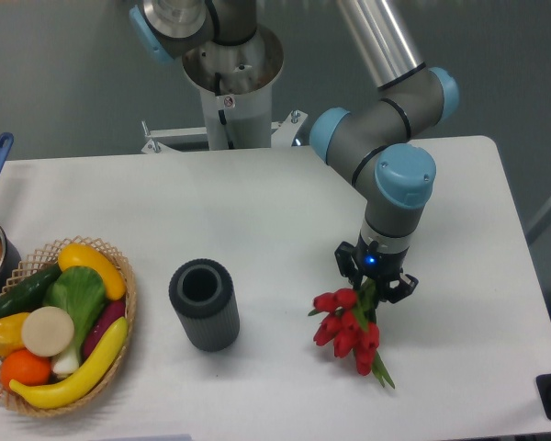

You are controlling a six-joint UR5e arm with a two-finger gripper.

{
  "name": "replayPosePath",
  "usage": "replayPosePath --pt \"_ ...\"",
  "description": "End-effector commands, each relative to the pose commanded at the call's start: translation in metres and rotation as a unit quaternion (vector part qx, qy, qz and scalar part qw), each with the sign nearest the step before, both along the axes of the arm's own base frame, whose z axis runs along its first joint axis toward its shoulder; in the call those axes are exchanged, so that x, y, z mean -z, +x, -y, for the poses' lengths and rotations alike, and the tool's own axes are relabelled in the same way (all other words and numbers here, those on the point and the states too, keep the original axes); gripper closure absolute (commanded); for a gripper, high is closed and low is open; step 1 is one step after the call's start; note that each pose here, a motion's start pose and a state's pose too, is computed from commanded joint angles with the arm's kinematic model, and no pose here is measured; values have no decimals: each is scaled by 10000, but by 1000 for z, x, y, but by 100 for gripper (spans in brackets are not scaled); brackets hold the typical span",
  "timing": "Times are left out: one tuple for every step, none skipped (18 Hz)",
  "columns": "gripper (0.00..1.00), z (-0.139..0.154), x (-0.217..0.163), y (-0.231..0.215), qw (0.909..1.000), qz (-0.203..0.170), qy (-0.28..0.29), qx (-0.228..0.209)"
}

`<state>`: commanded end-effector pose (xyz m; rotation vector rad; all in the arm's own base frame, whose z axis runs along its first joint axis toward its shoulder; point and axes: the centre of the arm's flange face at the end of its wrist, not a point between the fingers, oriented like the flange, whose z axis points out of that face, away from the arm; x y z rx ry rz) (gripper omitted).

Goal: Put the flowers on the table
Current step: 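Lower the tulips onto the table beside the black cup, then open the gripper to release the tulips and lift away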

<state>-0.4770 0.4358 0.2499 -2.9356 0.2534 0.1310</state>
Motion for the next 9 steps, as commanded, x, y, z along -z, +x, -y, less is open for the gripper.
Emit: replayPosePath --pt "0 0 -11 2 10000 -73 41 8" --pt "0 -2 -22 6 9998 -142 106 35" --pt "0 -3 -31 9 9997 -197 148 52" --pt "0 -3 -41 9 9994 -273 200 54" --pt "0 -2 -53 9 9990 -380 211 37" --pt "0 -3 -65 7 9985 -484 244 32" --pt "0 -3 -77 5 9980 -573 275 28" --pt "0 -1 -87 2 9978 -631 226 12" --pt "0 4 -100 -2 9977 -654 160 -10"
